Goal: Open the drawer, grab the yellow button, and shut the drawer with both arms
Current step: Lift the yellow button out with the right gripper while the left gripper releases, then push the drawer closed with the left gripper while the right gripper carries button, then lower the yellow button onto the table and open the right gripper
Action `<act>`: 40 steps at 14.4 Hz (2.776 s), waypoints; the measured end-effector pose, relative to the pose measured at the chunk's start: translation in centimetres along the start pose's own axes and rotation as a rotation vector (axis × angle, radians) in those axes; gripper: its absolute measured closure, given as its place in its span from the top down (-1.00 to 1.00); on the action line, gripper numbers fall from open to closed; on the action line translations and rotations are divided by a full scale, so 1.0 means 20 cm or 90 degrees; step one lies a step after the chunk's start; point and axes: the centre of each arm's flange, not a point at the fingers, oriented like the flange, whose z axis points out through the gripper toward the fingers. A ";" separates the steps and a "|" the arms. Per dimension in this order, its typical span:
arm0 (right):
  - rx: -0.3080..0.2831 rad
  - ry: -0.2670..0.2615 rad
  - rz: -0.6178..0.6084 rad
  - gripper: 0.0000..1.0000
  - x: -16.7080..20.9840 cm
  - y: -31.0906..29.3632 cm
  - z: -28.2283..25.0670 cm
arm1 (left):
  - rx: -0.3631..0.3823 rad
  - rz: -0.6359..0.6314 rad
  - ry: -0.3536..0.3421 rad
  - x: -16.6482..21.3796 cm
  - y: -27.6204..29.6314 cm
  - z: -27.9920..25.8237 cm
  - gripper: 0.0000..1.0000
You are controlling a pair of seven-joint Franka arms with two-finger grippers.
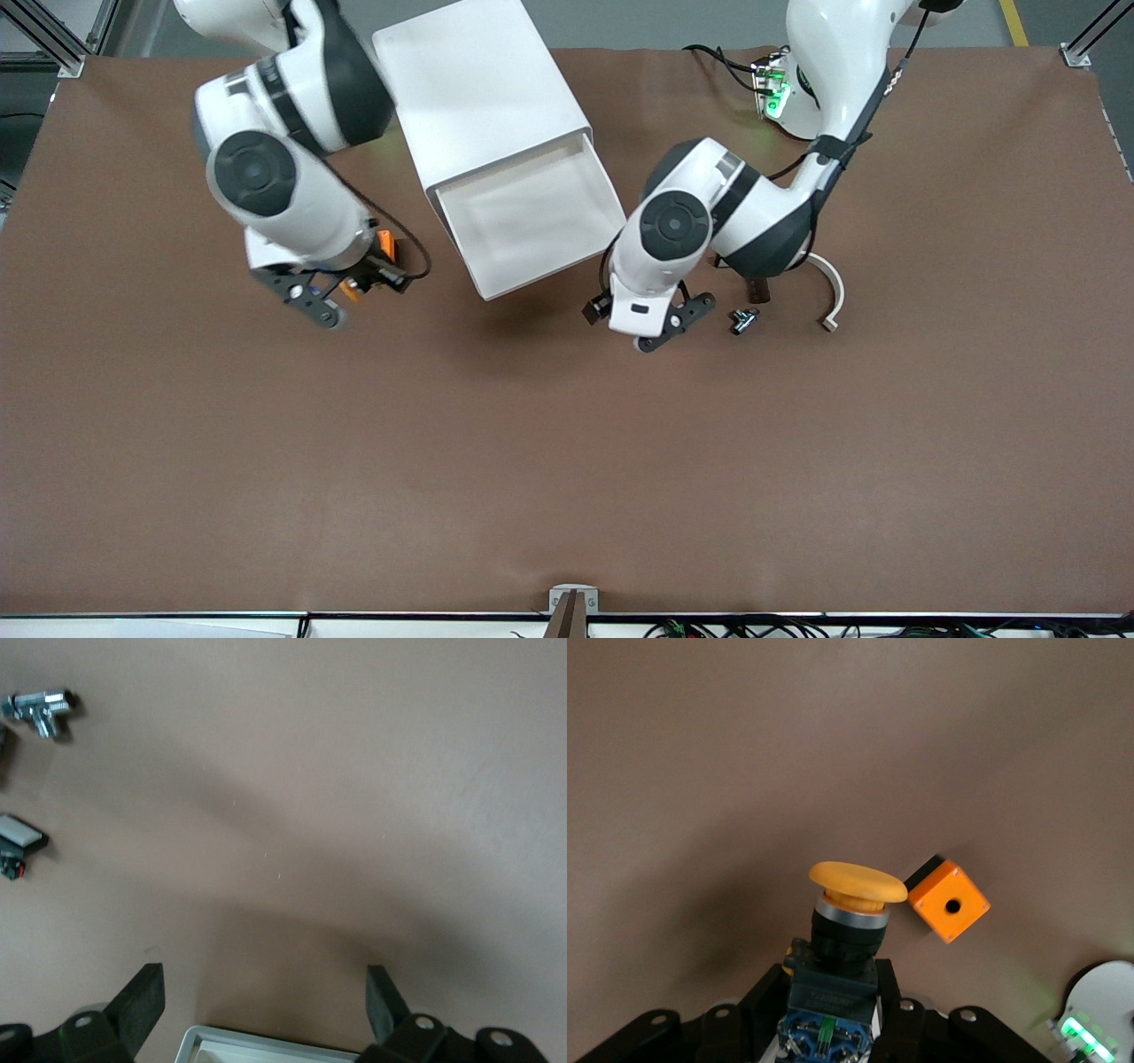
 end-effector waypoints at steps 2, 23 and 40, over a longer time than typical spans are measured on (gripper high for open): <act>-0.003 -0.013 -0.045 -0.09 0.25 0.21 0.05 | 0.007 0.009 0.012 -0.17 0.04 0.03 1.00; 0.017 0.146 -0.366 -0.09 1.40 1.53 1.38 | 0.010 0.059 -0.077 -0.71 0.10 0.11 1.00; 0.101 0.046 -0.363 1.00 1.44 1.32 0.93 | 0.034 0.055 -0.172 -0.96 0.09 0.24 1.00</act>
